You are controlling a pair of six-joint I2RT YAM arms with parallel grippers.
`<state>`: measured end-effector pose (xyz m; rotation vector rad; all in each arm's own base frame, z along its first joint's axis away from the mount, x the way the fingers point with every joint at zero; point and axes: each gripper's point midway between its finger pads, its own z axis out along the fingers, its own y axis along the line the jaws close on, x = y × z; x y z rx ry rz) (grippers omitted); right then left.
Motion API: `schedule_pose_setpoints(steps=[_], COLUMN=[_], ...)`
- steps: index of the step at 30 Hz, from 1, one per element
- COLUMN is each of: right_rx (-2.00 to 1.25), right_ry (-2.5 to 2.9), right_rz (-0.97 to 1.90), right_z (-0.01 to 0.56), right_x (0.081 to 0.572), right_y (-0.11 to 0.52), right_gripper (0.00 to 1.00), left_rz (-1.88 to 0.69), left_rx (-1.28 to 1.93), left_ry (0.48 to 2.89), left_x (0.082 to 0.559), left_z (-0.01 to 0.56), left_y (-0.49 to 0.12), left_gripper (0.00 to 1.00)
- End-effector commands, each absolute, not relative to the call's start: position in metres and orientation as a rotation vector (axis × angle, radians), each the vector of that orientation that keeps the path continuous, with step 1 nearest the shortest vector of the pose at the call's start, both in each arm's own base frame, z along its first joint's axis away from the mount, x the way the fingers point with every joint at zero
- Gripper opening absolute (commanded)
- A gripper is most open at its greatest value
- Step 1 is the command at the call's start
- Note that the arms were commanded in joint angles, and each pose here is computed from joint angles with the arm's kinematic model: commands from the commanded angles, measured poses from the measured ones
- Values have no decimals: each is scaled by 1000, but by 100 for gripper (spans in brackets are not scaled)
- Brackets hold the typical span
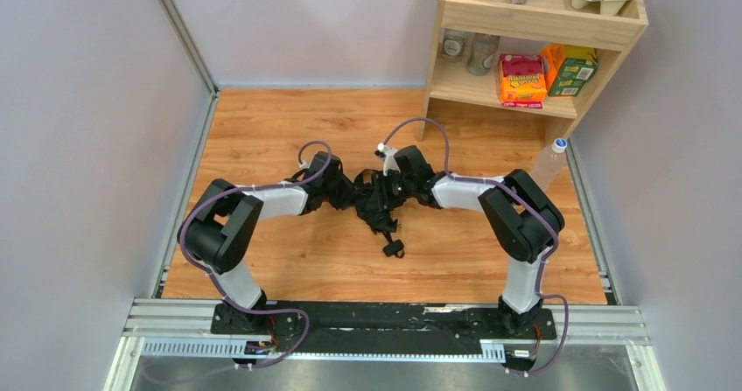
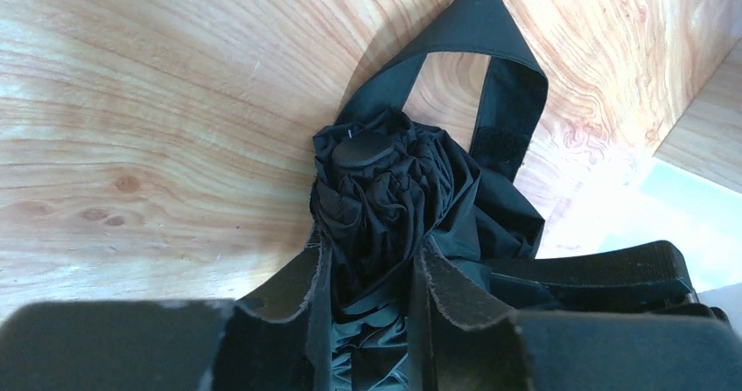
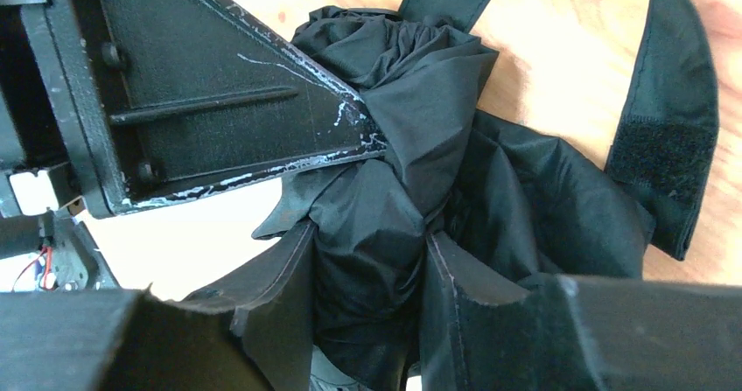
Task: Put away the umbrella
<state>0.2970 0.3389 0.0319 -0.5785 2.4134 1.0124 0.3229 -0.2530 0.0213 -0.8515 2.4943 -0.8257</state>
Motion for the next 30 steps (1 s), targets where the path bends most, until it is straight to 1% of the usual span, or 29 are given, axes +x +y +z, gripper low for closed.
schedule_pose_setpoints(steps=[1,3,6,8,12,15,17,18,19,20,21,23,25,27,28,30], right_rx=[-749,-764,-811,-823,-793,-780,-770,-772,-776,-779,-780,-783,-831,-905,-928,-947], right_ry=[2714,2659,2547,2471,2337,2292,2320,2332,2355,2385,2406,2478,2551,2621,2656,2718], right_rz=[761,702,523,404,48,-100,-127,-136,-129,-106,-68,42,186,335,410,564], right_z=[-20,-3,22,34,39,23,8,2,-5,-11,-16,-26,-36,-46,-50,-55], right_x=[227,236,248,254,273,277,274,272,268,264,260,249,235,217,209,194], right_y=[299,301,302,306,299,293,289,287,283,281,280,279,282,287,288,290], right_gripper=[46,62,82,89,91,90,83,75,65,50,39,25,17,5,1,0], left_rz=[-349,-346,-349,-353,-353,-357,-364,-368,-372,-376,-382,-409,-444,-492,-533,-578], left_rx=[-818,-814,-805,-802,-802,-810,-818,-817,-814,-808,-805,-788,-754,-724,-699,-662], left_ry=[2805,2808,2809,2807,2807,2803,2797,2797,2792,2789,2785,2766,2746,2719,2705,2674], left_x=[240,238,237,237,235,234,233,233,234,233,233,236,240,244,246,248], left_z=[-70,-70,-66,-64,-60,-57,-55,-54,-52,-50,-47,-40,-32,-20,-14,1], left_y=[-202,-201,-202,-203,-202,-201,-201,-201,-201,-201,-200,-202,-205,-209,-213,-215], left_gripper=[9,7,6,6,6,6,6,6,6,6,6,7,9,13,16,24])
